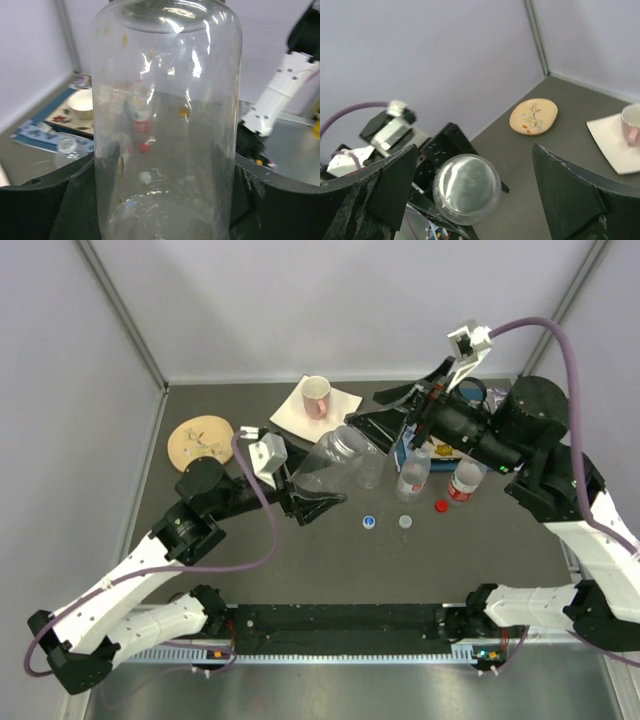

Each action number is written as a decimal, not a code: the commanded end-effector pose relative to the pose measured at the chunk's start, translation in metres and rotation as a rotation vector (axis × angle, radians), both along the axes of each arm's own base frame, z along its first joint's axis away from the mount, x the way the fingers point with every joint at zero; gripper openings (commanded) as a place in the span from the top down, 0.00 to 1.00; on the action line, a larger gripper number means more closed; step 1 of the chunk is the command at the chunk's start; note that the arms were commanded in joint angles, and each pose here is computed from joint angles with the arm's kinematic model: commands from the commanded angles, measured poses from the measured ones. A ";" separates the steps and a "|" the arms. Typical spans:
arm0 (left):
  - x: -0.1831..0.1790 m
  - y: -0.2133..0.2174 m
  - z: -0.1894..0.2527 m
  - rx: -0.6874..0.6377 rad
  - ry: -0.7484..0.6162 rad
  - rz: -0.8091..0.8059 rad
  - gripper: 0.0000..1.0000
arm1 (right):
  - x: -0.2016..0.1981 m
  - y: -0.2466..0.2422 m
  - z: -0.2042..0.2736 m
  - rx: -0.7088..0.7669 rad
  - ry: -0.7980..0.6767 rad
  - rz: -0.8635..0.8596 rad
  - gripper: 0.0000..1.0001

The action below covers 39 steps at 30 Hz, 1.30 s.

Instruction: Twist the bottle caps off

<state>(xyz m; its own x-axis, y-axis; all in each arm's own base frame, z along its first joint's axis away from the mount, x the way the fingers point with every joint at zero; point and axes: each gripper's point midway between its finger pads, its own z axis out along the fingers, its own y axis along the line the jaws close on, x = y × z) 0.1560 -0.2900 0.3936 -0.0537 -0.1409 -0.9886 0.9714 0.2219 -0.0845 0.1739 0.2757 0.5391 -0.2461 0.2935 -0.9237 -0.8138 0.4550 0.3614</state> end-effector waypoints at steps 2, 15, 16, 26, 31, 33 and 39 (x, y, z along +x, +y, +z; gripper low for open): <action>0.042 0.022 0.006 0.015 -0.174 0.373 0.60 | 0.031 0.005 -0.029 0.042 0.191 -0.147 0.05; 0.061 0.030 -0.005 0.058 -0.201 0.558 0.60 | 0.036 0.033 -0.046 0.032 0.242 -0.122 0.11; 0.061 0.030 -0.004 0.053 -0.202 0.561 0.60 | 0.036 0.035 -0.048 0.027 0.246 -0.118 0.14; 0.059 0.030 -0.003 0.044 -0.204 0.550 0.60 | 0.042 0.044 -0.062 -0.001 0.257 -0.120 0.30; 0.058 0.030 -0.003 0.039 -0.201 0.546 0.60 | 0.044 0.049 -0.068 -0.013 0.263 -0.112 0.40; 0.057 0.031 -0.003 0.038 -0.203 0.545 0.60 | 0.044 0.050 -0.069 -0.013 0.266 -0.107 0.46; 0.057 0.033 0.000 0.026 -0.204 0.554 0.59 | 0.039 0.057 -0.077 -0.024 0.279 -0.065 0.96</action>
